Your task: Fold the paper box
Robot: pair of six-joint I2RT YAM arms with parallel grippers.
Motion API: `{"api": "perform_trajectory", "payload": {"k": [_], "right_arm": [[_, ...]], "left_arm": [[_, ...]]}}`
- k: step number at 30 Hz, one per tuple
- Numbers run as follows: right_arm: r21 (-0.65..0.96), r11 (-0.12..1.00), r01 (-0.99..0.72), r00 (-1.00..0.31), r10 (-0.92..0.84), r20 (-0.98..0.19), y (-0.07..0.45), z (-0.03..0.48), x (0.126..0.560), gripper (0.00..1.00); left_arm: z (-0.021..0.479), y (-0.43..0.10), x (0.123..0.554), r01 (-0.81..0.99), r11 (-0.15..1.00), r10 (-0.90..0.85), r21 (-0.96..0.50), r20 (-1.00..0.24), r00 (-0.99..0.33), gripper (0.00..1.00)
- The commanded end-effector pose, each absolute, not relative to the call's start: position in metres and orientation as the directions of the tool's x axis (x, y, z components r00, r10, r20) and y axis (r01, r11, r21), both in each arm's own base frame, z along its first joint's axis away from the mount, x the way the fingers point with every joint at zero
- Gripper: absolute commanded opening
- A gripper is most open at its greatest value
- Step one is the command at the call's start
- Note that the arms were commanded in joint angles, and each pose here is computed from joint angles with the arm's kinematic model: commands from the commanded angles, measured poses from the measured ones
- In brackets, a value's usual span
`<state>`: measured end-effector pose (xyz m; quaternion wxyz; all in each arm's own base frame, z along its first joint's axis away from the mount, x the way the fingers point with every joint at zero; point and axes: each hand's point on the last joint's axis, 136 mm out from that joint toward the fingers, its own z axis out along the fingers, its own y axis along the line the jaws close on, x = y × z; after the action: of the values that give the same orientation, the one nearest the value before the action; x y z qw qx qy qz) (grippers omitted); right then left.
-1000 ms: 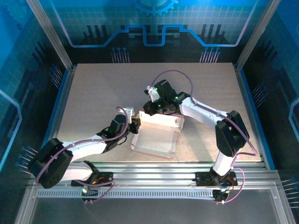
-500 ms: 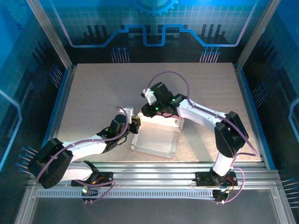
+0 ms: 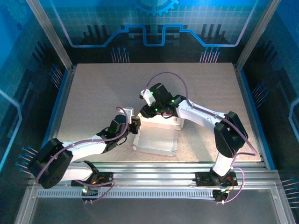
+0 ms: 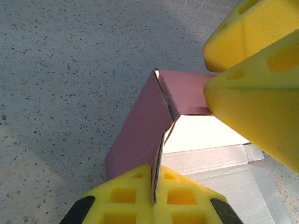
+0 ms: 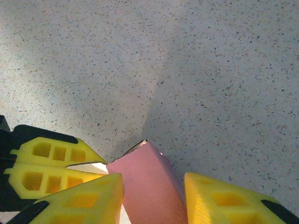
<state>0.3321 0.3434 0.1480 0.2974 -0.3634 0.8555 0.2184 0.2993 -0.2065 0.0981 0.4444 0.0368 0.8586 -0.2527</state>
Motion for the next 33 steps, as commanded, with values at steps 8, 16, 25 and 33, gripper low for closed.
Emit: {"api": "perform_trajectory", "payload": {"k": [8,16,25,33], "right_arm": [[0.269,0.571,-0.775,-0.583,-0.484,-0.653,0.346,0.132,0.329,0.42],[0.309,0.558,-0.77,-0.603,-0.478,-0.639,0.343,0.127,0.325,0.39],[0.318,0.556,-0.768,-0.609,-0.479,-0.632,0.341,0.123,0.324,0.35],[0.312,0.565,-0.764,-0.612,-0.482,-0.627,0.338,0.117,0.323,0.34]], "left_arm": [[0.008,-0.184,0.234,0.226,0.914,0.009,-0.337,-0.541,-0.841,0.0],[0.018,-0.184,0.236,0.221,0.913,-0.004,-0.342,-0.55,-0.835,0.06],[0.039,-0.187,0.237,0.221,0.903,-0.026,-0.369,-0.561,-0.827,0.14],[0.056,-0.185,0.235,0.22,0.897,-0.04,-0.383,-0.567,-0.823,0.24]]}}
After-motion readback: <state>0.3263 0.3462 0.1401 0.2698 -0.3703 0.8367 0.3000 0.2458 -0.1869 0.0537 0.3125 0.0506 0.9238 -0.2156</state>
